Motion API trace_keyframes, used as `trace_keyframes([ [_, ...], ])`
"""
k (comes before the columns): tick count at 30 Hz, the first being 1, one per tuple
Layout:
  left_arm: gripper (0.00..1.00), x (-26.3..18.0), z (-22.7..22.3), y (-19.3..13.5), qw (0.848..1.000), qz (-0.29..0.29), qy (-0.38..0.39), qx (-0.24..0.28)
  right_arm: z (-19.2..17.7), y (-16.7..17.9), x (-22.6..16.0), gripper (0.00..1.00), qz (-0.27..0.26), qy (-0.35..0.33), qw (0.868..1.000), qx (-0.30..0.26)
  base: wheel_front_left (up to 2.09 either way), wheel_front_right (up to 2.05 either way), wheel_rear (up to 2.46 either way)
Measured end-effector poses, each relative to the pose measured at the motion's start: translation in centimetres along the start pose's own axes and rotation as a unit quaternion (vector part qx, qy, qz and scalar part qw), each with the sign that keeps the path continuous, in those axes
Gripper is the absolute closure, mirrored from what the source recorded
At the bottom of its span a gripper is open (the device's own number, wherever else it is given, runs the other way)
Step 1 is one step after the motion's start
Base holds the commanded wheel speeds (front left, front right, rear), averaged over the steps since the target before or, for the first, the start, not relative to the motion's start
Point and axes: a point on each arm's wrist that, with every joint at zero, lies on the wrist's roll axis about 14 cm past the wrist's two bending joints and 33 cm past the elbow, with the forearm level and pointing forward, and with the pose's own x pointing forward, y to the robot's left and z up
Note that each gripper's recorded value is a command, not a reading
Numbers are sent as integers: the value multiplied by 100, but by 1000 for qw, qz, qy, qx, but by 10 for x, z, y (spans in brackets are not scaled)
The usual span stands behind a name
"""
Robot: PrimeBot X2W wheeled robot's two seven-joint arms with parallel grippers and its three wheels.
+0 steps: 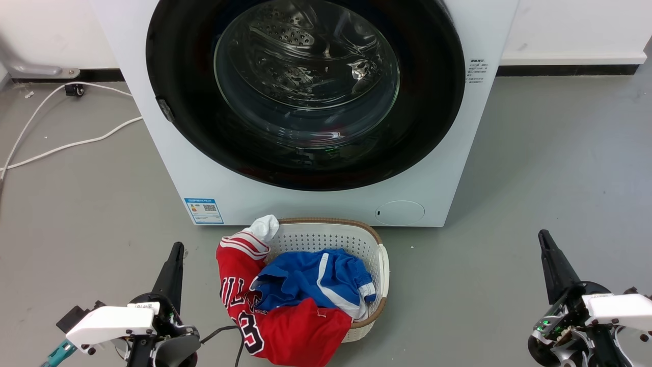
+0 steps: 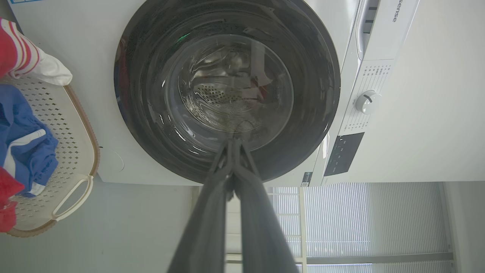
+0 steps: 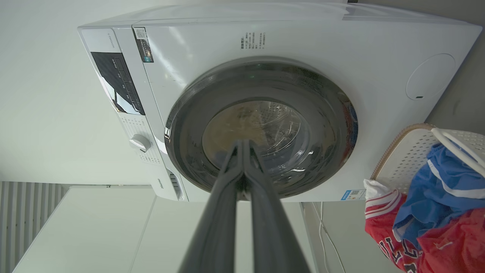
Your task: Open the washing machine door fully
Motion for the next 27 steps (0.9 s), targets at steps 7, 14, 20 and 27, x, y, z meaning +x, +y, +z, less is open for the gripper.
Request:
trace_keyframes([
  [7,100,0,0,0,1000,0,0,0,0,0,0,100,0,0,1000,0,0,0,0],
  [14,100,0,0,0,1000,0,0,0,0,0,0,100,0,0,1000,0,0,0,0],
  [20,100,0,0,0,1000,0,0,0,0,0,0,100,0,0,1000,0,0,0,0],
  [27,100,0,0,0,1000,0,0,0,0,0,0,100,0,1,1000,0,0,0,0],
])
